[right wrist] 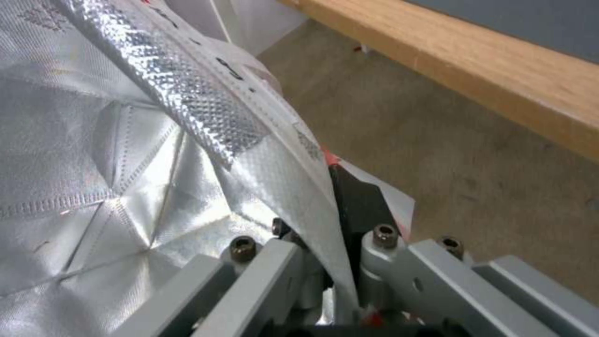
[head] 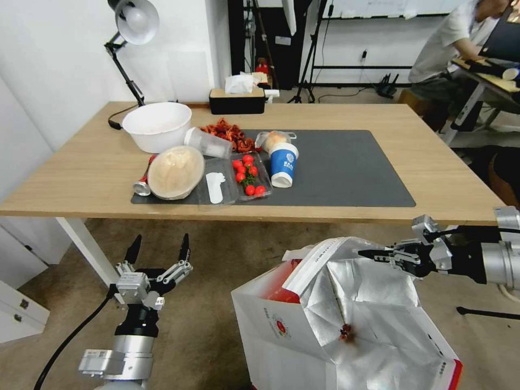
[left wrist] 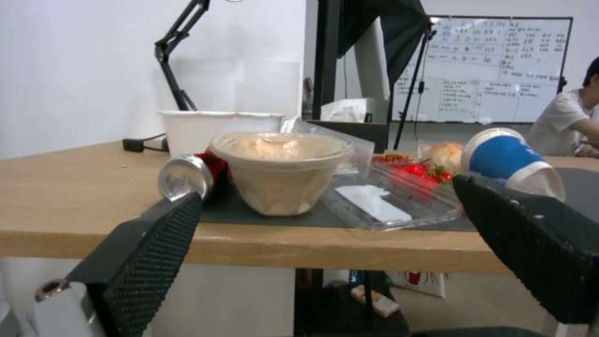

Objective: Pick up the food delivery bag from the floor and place it on the table.

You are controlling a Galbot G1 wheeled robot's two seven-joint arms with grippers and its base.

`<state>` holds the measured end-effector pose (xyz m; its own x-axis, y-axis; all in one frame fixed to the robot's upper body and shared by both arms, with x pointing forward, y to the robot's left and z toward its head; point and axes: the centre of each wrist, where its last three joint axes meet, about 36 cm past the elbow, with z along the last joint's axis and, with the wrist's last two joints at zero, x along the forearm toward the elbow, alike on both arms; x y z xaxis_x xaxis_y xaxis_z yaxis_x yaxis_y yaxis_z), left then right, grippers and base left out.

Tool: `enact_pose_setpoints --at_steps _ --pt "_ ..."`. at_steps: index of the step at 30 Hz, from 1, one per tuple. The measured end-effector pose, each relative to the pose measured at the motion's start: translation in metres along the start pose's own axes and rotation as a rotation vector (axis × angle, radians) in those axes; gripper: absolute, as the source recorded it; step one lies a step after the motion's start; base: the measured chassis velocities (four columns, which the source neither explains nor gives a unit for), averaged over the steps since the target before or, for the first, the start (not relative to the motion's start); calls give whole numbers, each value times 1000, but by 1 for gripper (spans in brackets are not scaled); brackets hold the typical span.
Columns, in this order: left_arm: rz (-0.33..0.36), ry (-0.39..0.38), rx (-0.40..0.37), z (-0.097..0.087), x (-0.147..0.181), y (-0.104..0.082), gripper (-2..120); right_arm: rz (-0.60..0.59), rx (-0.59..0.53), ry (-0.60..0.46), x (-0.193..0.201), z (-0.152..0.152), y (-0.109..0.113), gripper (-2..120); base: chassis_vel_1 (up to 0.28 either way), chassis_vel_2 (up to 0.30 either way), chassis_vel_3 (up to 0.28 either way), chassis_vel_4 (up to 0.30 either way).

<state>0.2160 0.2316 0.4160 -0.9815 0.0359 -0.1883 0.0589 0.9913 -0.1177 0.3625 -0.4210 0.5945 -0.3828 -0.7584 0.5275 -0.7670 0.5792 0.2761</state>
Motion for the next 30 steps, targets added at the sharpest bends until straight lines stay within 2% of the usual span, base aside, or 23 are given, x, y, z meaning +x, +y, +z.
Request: enact_pose_setpoints --at_steps 30 --pt "4 4 -11 1 -1 2 100 -4 11 4 -2 0 0 0 0 0 0 0"
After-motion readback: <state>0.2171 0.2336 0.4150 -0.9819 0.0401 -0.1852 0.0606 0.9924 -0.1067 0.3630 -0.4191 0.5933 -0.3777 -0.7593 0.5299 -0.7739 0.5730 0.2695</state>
